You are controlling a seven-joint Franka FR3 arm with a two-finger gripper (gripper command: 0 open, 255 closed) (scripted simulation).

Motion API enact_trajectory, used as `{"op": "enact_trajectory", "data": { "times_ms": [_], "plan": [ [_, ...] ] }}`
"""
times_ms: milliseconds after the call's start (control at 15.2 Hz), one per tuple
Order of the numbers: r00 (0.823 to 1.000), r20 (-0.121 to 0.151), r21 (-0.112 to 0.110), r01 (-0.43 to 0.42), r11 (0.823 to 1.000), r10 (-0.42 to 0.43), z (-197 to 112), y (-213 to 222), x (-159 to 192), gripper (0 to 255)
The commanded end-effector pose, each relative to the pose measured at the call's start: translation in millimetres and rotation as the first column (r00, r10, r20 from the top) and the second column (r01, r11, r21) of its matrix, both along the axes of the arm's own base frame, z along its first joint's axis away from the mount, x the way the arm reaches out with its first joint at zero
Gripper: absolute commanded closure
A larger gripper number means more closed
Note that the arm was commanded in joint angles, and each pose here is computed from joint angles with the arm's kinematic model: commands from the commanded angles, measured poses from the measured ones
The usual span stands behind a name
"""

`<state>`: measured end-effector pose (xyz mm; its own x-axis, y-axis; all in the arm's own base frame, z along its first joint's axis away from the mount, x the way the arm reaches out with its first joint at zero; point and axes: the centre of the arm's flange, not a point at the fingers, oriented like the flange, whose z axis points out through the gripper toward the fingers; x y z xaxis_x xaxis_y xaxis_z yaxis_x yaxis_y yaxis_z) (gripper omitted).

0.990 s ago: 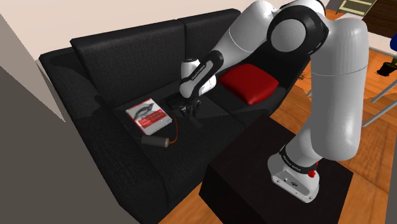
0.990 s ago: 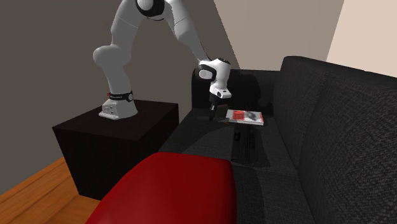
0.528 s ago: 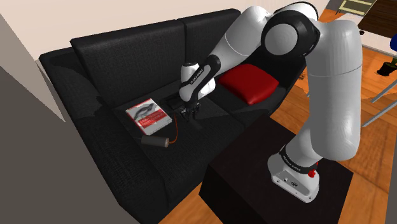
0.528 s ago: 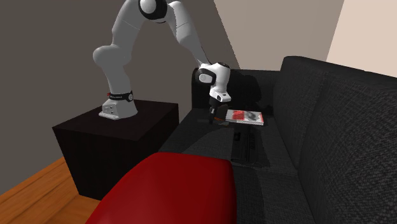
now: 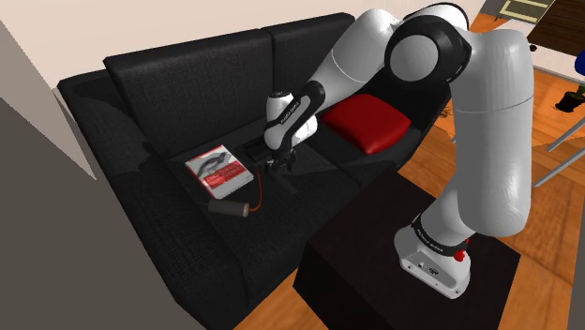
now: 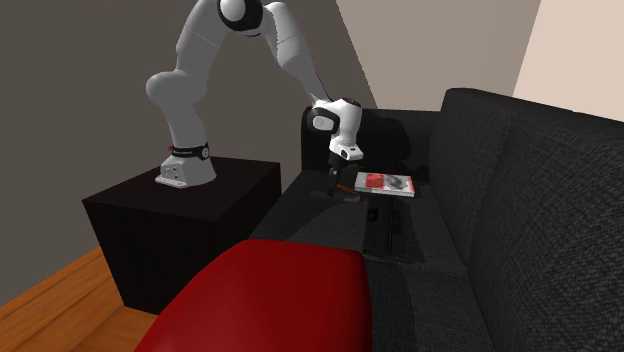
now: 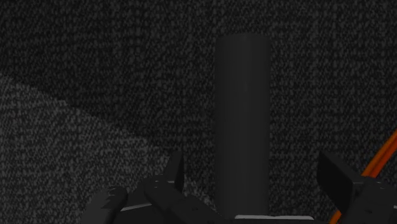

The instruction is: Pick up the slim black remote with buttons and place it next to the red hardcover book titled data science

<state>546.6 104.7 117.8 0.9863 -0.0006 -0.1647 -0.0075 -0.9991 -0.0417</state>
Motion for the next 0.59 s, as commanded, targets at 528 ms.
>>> {"op": "enact_trajectory", "data": {
  "times_ms": [528],
  "plan": [
    [1.0, 0.0, 0.0, 0.0, 1.0, 0.0, 49.3, -2.1, 8.3, 0]
  ]
}}
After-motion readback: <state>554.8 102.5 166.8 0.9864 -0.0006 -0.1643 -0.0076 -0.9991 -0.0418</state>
